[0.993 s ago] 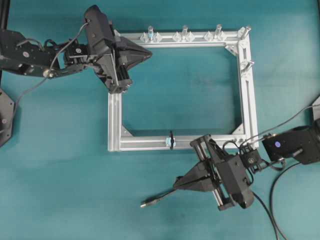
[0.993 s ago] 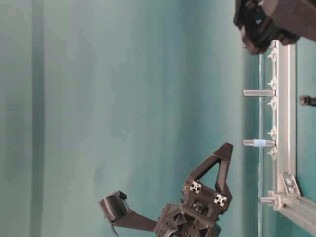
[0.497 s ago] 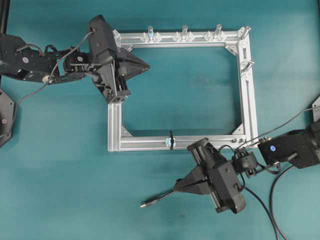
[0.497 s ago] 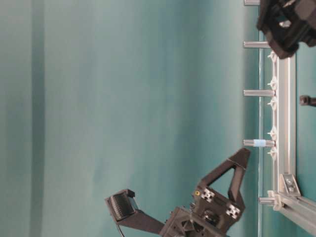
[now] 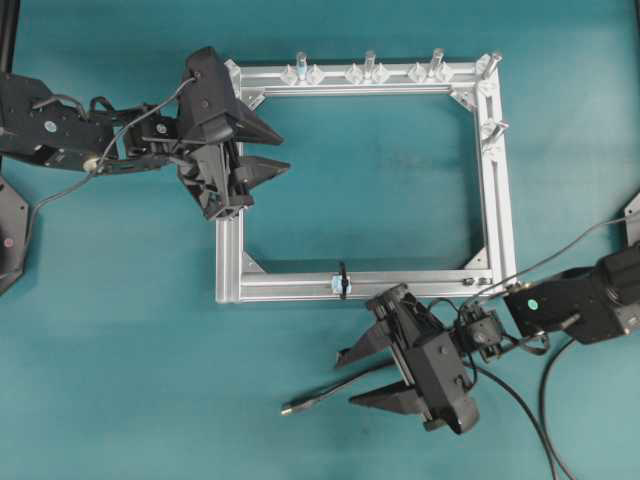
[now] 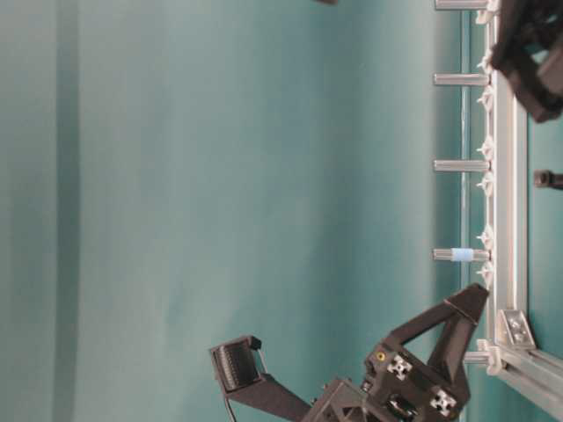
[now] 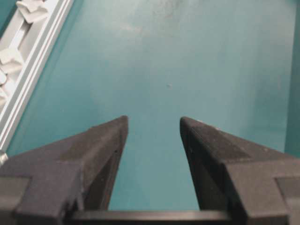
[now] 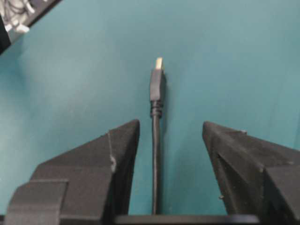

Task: Insert the wire through the string loop located in the center.
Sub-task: 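Lower the right gripper onto the black cable behind its plug and close, then lift the cable with the right gripper and carry it toward the frame's bottom-right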

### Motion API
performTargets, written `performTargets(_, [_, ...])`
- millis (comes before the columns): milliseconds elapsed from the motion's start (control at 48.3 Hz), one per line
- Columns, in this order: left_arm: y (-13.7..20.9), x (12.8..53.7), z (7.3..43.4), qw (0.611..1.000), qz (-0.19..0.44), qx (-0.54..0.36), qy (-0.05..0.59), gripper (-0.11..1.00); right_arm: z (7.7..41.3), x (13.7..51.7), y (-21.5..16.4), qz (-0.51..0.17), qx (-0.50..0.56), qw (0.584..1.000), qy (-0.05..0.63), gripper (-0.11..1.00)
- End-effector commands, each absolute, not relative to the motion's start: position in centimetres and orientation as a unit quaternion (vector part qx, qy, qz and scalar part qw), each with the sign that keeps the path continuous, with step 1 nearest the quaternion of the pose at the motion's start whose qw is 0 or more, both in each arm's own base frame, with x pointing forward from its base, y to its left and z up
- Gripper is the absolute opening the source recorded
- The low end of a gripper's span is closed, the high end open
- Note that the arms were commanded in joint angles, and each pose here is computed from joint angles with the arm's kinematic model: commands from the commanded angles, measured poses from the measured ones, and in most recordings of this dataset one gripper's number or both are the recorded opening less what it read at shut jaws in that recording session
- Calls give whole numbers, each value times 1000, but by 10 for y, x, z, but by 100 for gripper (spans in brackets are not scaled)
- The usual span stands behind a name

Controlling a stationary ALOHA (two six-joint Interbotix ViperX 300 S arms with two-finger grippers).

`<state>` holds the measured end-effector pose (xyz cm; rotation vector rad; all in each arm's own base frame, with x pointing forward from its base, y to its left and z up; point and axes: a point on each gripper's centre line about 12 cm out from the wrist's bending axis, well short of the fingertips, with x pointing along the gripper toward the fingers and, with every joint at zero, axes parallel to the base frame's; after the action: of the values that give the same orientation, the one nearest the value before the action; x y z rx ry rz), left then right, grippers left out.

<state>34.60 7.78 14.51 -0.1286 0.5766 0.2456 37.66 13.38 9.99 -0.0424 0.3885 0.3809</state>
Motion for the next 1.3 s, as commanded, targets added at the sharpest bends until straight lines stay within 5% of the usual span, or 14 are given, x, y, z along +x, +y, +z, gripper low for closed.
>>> performTargets(0, [77,346,154,952,119,-62,274,55,107,381,137,192,-20,965,179,59])
performTargets(497, [73,339,146,947,117,-66,294,55,74,378,136,190,-24,957,219,57])
performTargets(828, [73,339,146,946,117,-66,294,55,56,374,135,185,-32,947,261,8])
performTargets(1283, [73,339,146,946,116,-65,294,55,52,373,134,182,-36,941,283,8])
